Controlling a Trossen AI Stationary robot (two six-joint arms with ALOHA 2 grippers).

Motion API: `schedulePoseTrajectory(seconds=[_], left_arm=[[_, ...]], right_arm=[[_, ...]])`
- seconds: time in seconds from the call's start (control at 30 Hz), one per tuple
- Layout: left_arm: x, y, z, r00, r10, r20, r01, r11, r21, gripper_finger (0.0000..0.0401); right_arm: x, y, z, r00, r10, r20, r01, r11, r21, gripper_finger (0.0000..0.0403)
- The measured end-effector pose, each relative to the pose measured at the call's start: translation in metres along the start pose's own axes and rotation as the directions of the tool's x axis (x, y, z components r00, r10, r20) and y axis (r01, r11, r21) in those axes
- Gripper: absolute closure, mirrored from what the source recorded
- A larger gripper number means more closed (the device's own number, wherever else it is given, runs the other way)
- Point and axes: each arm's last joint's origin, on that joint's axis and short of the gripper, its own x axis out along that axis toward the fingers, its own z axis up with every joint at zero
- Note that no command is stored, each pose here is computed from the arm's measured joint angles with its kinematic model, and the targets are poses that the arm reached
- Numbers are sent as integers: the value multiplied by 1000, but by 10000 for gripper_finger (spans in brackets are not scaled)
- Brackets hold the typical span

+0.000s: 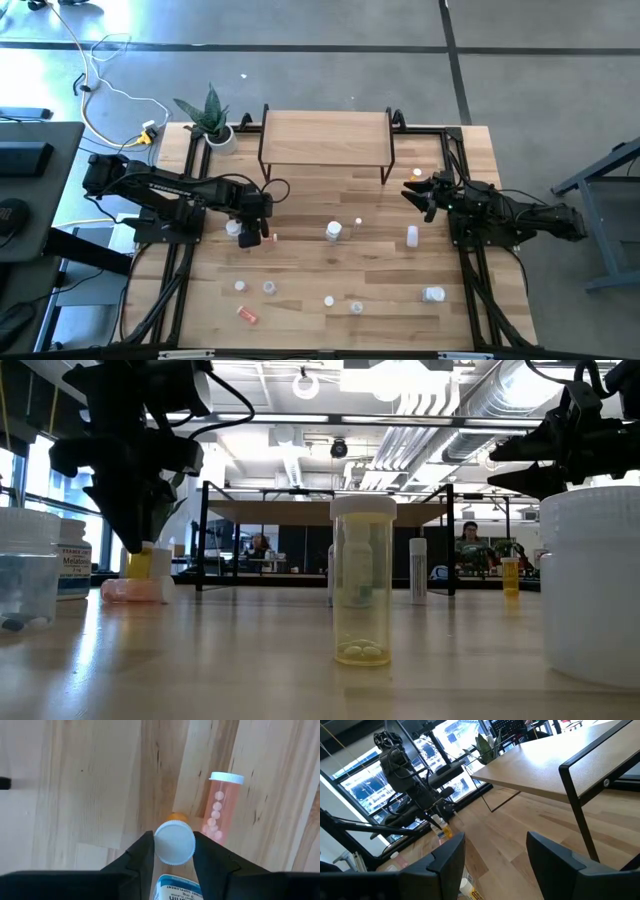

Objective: Pick and place medicine bottles onto shelf by color
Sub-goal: Put the left orange transparent pill bottle on the shelf

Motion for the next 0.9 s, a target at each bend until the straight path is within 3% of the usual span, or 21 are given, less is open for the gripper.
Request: schedulePoseTrajectory(seconds=[0.4, 0.63, 0.9], left_arm=[[-9, -1, 5, 999, -39, 15, 40, 998, -56, 289], [-42, 5, 26, 998, -27, 53, 32, 995, -97, 289], [-103, 23, 51, 991, 30, 131, -9, 988, -154, 288]], right_arm=[[0, 0, 0, 1000, -1, 0, 1, 1000, 0, 201], [0, 0, 0, 1000, 0, 0, 0, 1000, 0, 201], [0, 0, 0, 1000, 0, 0, 0, 1000, 0, 201]])
